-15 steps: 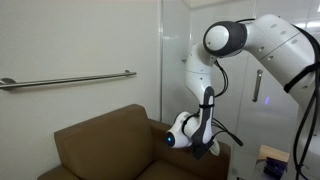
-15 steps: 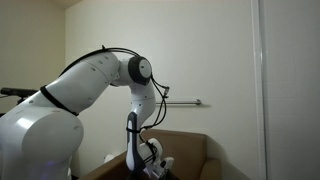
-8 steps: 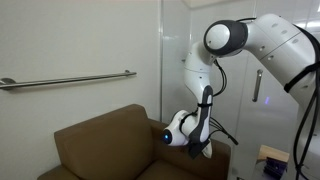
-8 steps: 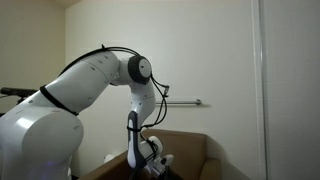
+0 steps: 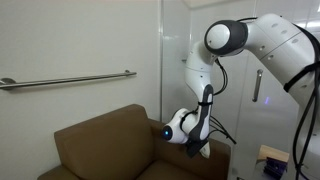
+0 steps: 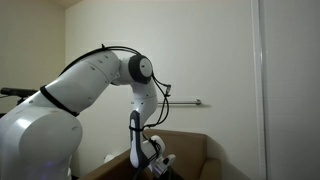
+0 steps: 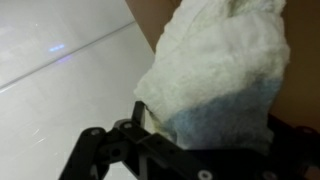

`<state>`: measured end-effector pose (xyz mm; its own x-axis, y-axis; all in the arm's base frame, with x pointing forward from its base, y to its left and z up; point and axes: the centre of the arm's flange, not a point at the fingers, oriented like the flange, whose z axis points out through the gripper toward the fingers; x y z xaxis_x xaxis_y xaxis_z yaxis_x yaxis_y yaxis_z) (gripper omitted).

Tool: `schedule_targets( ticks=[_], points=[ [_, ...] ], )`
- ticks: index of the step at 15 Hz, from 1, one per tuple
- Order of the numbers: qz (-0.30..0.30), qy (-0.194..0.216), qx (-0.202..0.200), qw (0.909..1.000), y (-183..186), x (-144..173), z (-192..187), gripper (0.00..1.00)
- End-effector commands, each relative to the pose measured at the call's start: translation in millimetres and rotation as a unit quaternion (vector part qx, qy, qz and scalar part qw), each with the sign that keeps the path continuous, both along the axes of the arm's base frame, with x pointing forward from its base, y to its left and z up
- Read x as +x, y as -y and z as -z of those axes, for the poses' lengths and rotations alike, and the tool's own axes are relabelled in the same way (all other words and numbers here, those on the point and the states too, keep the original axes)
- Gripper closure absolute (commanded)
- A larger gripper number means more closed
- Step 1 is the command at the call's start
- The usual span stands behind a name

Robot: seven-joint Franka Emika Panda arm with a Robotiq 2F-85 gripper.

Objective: Dust the armrest with the towel

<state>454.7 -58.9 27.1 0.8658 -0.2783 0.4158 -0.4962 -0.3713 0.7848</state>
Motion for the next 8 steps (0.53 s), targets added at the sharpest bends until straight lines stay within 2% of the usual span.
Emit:
schedule_targets(
  ticks=[1,2,7,8],
  points=[
    [0.012,-0.003,-0.002,0.9999,20,-1,-29,0.25],
    [0.014,0.003,-0.010,0.9998,22,-1,-36,0.26],
    [0.026,0.008,-0.046,0.9986,30,5,-53,0.61],
    [0.025,0.004,-0.048,0.9985,29,6,-51,0.47]
  ],
)
